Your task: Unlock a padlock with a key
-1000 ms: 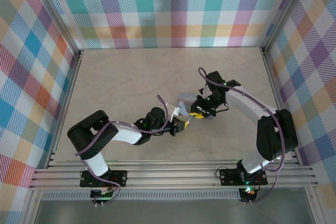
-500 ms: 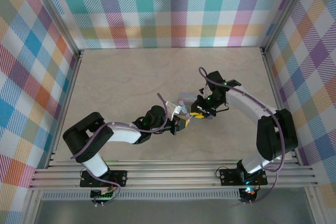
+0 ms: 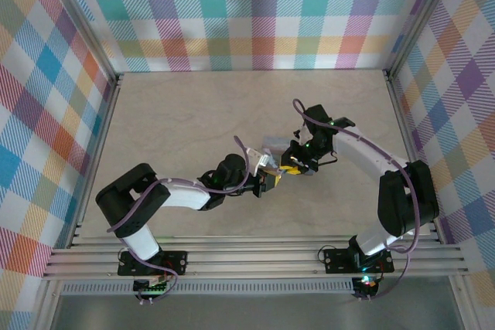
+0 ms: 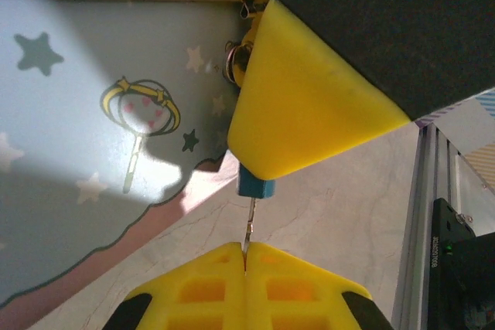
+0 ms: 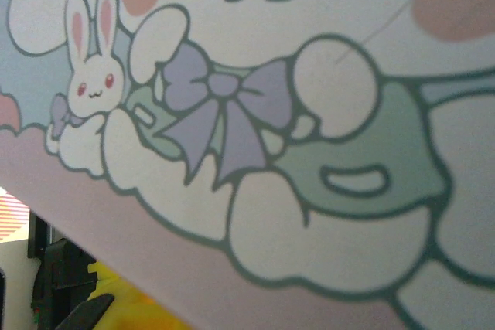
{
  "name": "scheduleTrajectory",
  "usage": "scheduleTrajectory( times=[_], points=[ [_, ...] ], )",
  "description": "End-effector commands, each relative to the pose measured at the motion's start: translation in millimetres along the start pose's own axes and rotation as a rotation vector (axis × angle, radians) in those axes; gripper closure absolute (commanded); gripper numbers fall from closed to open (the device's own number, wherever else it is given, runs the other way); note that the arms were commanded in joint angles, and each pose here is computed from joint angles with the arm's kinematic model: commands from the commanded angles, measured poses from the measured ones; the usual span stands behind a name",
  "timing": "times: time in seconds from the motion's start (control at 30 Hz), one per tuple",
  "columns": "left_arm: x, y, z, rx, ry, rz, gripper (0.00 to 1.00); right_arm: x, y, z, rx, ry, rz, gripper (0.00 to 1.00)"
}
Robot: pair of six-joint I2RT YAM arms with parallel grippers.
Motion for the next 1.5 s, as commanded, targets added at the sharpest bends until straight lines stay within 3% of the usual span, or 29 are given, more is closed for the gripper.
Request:
scheduleTrajectory(
  times=[0.0, 0.23, 0.47, 0.73, 1.03, 1.27, 1.4, 1.47],
  points=[
    [-7.4, 7.3, -14.3, -0.058, 0.042, 0.017, 1.00, 6.1, -3.3, 1.7, 0.016, -0.023, -0.047, 1.00],
    [-6.0, 11.3, -18.1, -0.134, -0.001, 0.035, 1.00, -2.5, 4.5, 6.5, 0.022, 0.016, -0.078, 1.00],
    [-13.8, 18.5, -33.6, -0.207, -0.070, 0.179, 1.00, 0.6, 16.7, -4.0, 0.041, 0.011, -0.097, 1.00],
    [-6.1, 5.1, 7.0, -0.174, 0.115, 0.010, 1.00, -6.8, 37.8, -3.0, 0.095, 0.024, -0.101, 1.00],
    [-35.5, 22.2, 57.7, -0.121, 0.393, -0.204, 1.00, -8.3, 47.1, 8.6, 0.134, 0.072, -0.122, 1.00],
    [-37.4, 23.6, 73.8, -0.133, 0.417, -0.303, 1.00, -16.1, 57.5, 20.2, 0.132, 0.083, -0.080, 0.82],
    [-40.6, 19.6, 82.4, -0.120, 0.395, -0.260, 1.00, -32.5, 62.6, 29.4, 0.123, 0.096, -0.043, 0.57],
    [-44.6, 19.4, 81.7, -0.094, 0.395, -0.243, 1.00, -31.1, 60.2, 31.7, 0.109, 0.099, -0.050, 0.53]
  ],
)
Point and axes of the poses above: each hand's point on the last joint's axis, 136 mm out from that joint toward the fingers, its own y axis out along the fingers, its own x axis along the line the jaws close on, z = x × y, the point moved 10 cm from there along -y, back along the fingers, and after that the axes turned 6 degrees about y, right-handed, at the moved point
